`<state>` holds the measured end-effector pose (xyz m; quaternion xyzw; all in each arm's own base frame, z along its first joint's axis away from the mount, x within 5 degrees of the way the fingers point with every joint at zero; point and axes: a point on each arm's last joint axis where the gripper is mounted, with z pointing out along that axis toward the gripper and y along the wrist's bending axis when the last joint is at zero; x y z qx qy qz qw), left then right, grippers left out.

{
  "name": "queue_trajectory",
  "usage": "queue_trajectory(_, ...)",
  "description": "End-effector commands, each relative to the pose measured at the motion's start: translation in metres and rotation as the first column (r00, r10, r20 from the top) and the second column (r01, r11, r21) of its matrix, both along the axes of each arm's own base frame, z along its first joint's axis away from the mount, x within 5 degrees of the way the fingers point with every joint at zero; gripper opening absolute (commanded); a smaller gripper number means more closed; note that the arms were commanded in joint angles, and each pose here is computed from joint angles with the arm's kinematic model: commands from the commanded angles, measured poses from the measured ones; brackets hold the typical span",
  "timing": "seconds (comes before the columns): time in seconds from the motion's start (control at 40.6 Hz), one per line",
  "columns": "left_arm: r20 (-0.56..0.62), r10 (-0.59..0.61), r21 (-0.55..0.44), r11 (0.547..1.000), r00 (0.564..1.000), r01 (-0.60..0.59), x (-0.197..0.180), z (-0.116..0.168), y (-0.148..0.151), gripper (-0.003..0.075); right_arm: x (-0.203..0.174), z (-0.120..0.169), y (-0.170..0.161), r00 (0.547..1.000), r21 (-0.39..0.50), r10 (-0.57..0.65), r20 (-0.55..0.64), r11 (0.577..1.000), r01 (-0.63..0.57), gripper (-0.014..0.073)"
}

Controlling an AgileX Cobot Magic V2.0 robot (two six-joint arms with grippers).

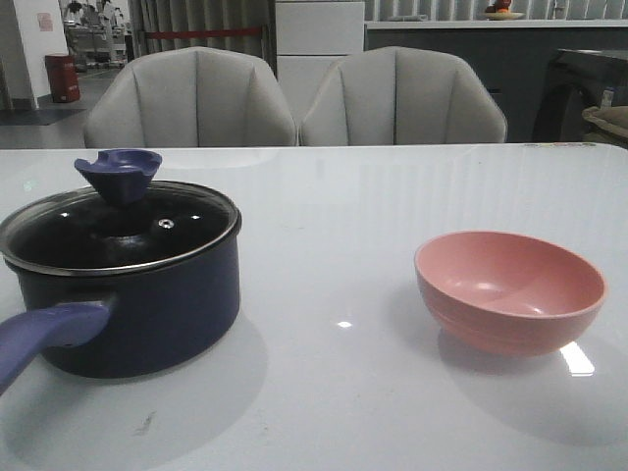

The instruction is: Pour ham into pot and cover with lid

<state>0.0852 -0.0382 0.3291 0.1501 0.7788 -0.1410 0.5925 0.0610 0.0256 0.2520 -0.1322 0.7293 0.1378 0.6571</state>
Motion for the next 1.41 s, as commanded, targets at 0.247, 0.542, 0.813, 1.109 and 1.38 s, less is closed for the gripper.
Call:
queue_trajectory(0.247,0.149,0.020,-0.089,0.996,0.989,-0.007,-0.024,-0.029,0.010,0.0193,0.001,0.017,-0.001,0.995,0.032,-0.011,0.097,0.999,0.007,0.0162)
queue_trajectory(0.542,0.169,0.025,-0.108,0.994,0.985,-0.006,-0.024,-0.027,0.010,0.0124,0.001,0.017,-0.001,0.995,0.032,-0.011,0.097,0.999,0.007,0.0162)
queue_trajectory(0.813,0.169,0.025,-0.108,0.994,0.985,-0.006,-0.024,-0.027,0.010,0.0124,0.001,0.017,-0.001,0.995,0.032,-0.011,0.097,0.999,0.007,0.0162)
queue_trajectory(1.109,0.313,0.123,-0.067,0.992,0.942,-0.107,-0.021,-0.047,0.018,0.0124,0.001,0.017,-0.001,0.995,0.032,-0.011,0.097,0.999,0.007,0.0162)
queue_trajectory(1.38,0.310,0.357,-0.167,0.933,0.881,-0.319,-0.023,-0.086,0.034,0.0125,0.001,0.017,-0.001,0.995,0.032,-0.011,0.097,0.999,0.007,0.0162)
